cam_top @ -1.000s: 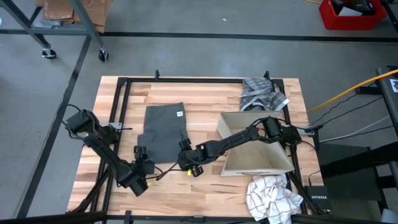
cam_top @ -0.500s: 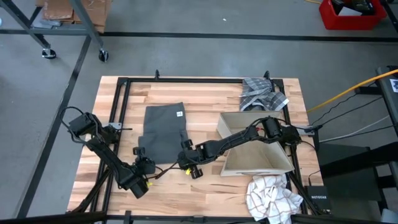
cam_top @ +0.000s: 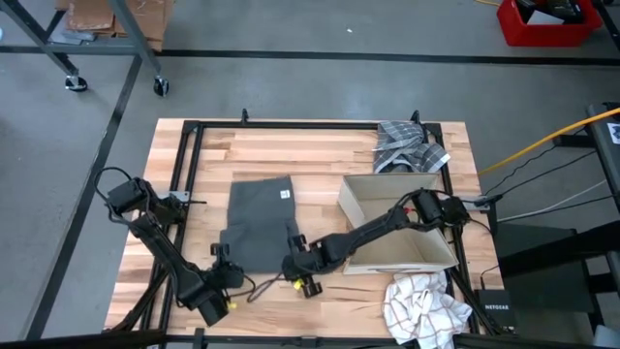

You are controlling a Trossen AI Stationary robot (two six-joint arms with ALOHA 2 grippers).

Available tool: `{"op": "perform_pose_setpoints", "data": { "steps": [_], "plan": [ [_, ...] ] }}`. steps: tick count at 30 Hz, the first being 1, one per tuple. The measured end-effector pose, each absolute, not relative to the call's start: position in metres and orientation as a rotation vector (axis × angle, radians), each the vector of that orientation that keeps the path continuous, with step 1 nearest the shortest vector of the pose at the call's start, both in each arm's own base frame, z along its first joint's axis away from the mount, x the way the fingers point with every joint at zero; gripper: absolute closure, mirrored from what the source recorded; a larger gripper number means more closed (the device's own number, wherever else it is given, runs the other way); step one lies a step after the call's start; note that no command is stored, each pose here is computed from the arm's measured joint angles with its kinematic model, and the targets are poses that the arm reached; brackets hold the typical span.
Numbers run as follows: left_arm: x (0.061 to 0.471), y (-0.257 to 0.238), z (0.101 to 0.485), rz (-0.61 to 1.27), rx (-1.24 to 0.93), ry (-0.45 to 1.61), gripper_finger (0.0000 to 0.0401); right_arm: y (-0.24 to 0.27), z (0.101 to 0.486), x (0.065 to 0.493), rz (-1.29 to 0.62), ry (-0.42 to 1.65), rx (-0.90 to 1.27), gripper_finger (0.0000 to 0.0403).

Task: Fold towel
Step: Fold the gray towel

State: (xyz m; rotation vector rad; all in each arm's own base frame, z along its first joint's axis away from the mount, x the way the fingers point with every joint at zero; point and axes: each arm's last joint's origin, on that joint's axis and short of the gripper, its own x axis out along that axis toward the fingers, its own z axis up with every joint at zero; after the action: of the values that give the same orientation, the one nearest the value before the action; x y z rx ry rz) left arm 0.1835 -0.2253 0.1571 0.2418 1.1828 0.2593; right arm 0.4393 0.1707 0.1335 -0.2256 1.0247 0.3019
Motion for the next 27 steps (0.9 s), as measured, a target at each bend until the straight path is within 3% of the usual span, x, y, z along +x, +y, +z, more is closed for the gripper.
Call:
{"op": "perform_pose_setpoints", "data": {
  "steps": [11,20,27],
  "plan": [
    [0.192,-0.270,0.212,0.099,0.065,1.095,0.0400,0.240,0.191,0.421,0.400,1.033,-0.225,0.0401],
    [0.193,-0.299,0.236,-0.043,-0.217,1.078,0.0400,0.272,0.237,0.404,0.305,0.995,-0.227,0.0401],
    [0.199,-0.294,0.248,0.006,-0.195,1.049,0.0400,0.269,0.244,0.403,0.230,0.992,-0.278,0.0402]
  ]
}}
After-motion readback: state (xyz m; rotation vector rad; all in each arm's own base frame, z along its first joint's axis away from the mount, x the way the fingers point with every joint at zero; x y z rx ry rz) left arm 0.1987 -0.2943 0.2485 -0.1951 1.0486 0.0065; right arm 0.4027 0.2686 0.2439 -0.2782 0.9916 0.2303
